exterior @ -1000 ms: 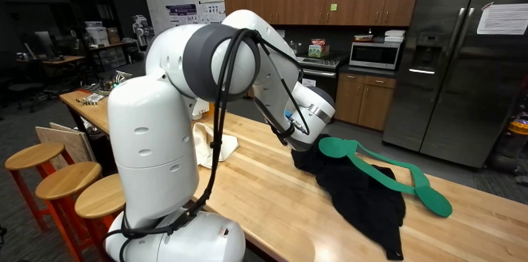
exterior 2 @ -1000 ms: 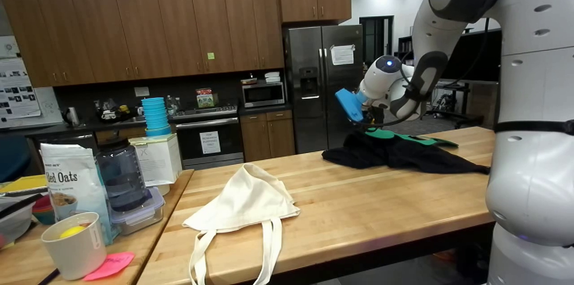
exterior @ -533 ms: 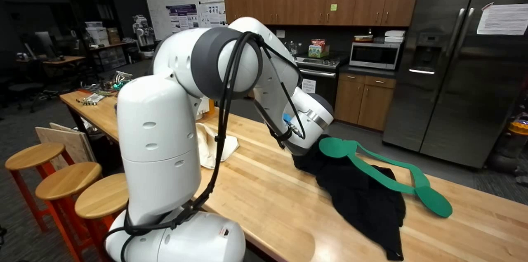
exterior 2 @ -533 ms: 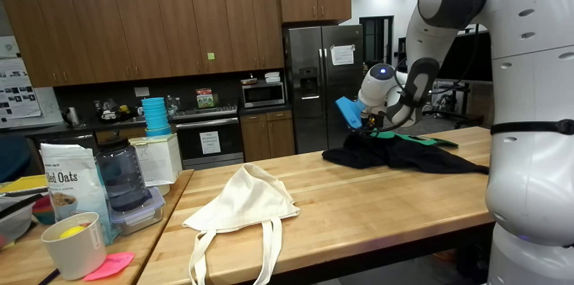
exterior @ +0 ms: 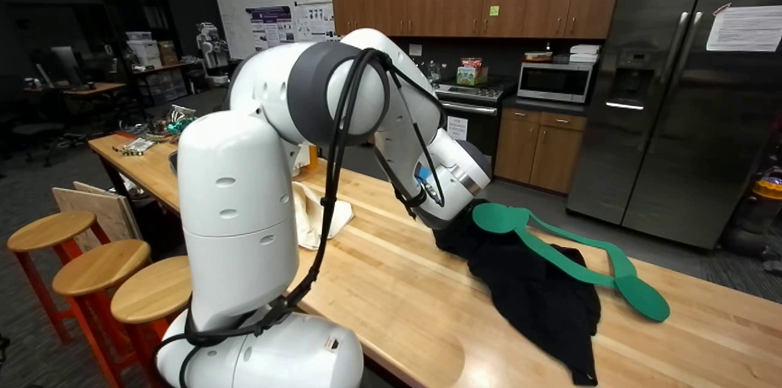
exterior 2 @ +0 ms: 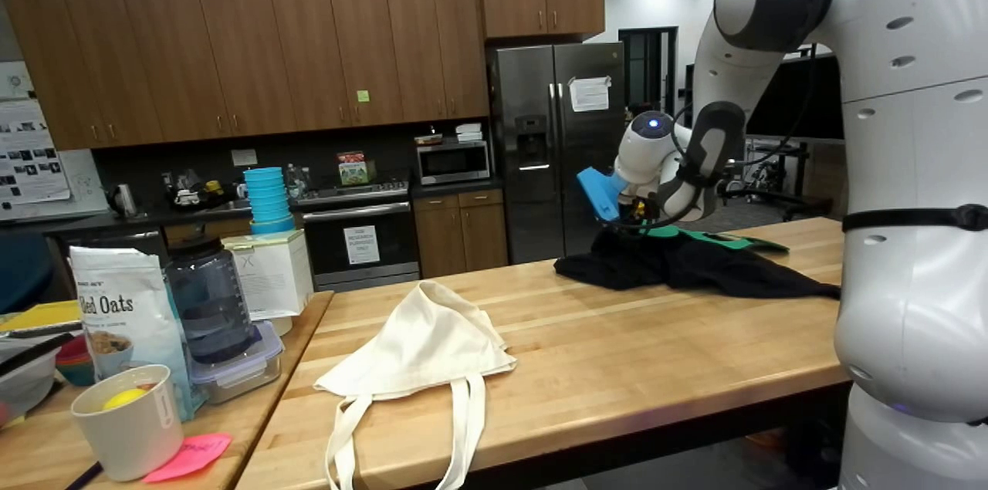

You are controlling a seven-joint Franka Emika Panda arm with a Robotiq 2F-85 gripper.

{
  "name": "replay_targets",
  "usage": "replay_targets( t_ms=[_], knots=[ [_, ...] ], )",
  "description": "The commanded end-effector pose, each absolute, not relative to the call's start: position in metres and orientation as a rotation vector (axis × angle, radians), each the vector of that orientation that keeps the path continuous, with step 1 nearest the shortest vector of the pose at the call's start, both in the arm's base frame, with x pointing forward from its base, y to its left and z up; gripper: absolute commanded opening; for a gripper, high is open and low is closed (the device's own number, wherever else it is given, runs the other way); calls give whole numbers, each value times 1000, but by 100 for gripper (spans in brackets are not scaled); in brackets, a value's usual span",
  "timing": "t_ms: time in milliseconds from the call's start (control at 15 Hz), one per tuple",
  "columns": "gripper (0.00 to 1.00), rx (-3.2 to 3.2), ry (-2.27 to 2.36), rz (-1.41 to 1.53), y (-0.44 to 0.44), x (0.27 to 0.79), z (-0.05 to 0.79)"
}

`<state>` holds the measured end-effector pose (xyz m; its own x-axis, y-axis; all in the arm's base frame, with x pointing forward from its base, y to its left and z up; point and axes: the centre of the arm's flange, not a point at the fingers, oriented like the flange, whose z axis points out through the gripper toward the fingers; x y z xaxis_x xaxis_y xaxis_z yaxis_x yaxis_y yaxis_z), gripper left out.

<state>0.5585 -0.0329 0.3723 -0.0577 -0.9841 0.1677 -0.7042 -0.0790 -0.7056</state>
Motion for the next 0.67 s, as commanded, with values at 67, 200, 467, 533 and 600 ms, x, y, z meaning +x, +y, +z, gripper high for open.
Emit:
replay_targets(
  t_ms=[67, 200, 467, 533, 600],
  knots=[
    [69, -1802, 1791, -923, -39, 568, 392],
    [56, -1802, 1779, -930, -39, 569, 395],
    [25, -1796, 1756, -949, -38, 568, 401],
    [66, -1794, 1748, -954, -39, 569, 403],
    [62, -1790, 1741, -959, -39, 569, 405]
  ],
)
